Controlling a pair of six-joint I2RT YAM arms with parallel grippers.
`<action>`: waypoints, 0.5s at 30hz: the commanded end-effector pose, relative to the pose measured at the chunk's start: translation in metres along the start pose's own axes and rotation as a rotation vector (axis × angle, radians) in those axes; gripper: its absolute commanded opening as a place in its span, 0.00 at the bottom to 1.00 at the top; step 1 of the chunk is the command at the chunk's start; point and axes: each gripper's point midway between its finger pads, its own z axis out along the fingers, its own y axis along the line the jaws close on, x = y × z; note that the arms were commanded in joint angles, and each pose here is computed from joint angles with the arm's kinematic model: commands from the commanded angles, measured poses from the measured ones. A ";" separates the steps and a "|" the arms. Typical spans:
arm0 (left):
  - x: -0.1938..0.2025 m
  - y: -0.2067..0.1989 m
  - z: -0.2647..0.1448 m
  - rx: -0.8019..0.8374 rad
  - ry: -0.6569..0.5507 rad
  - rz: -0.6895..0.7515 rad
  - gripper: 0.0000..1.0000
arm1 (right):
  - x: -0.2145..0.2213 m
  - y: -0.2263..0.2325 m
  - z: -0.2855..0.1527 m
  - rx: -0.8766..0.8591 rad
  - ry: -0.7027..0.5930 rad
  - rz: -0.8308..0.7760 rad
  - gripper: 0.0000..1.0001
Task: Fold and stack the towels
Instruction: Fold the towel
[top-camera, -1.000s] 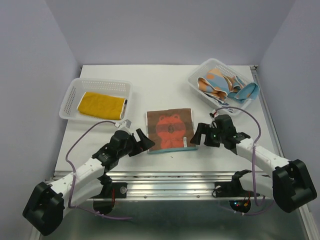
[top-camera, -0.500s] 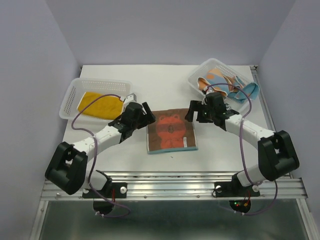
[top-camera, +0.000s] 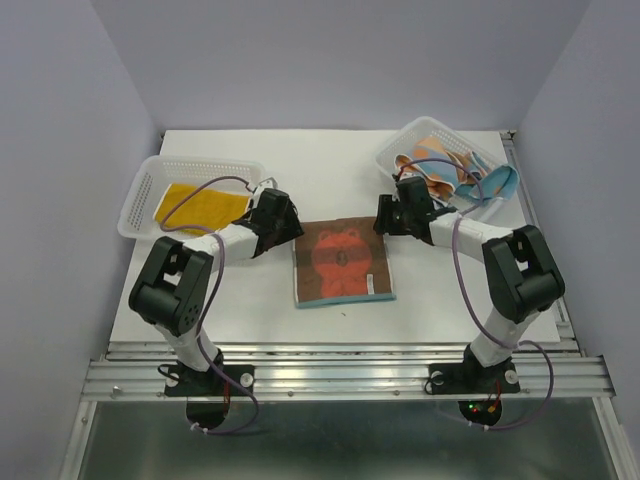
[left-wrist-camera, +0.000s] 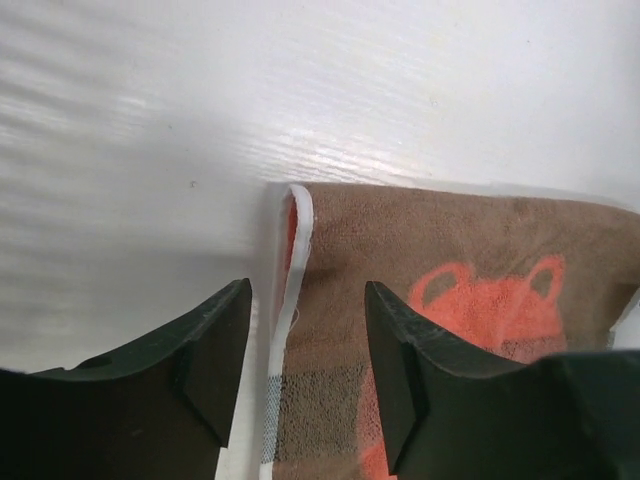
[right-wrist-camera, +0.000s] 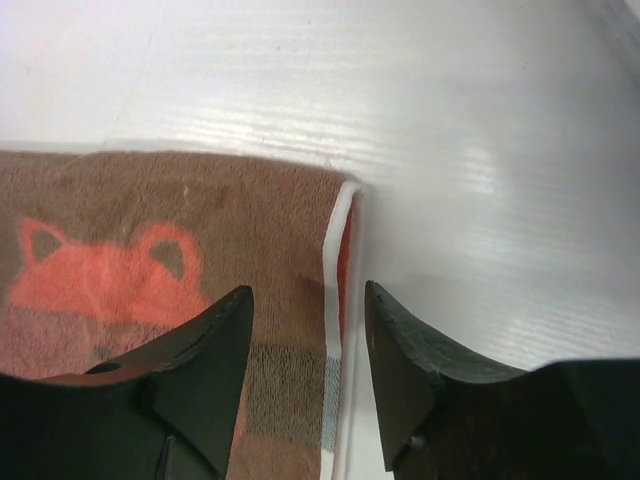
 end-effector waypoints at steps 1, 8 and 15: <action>-0.025 -0.016 0.007 0.046 -0.043 0.001 0.58 | -0.053 0.008 0.010 0.005 -0.158 -0.011 0.51; -0.023 -0.011 0.027 0.025 -0.018 -0.001 0.51 | -0.045 -0.002 0.041 0.064 -0.120 0.014 0.42; -0.022 -0.009 0.039 0.009 -0.002 0.010 0.37 | -0.038 -0.004 0.047 0.067 -0.108 0.021 0.40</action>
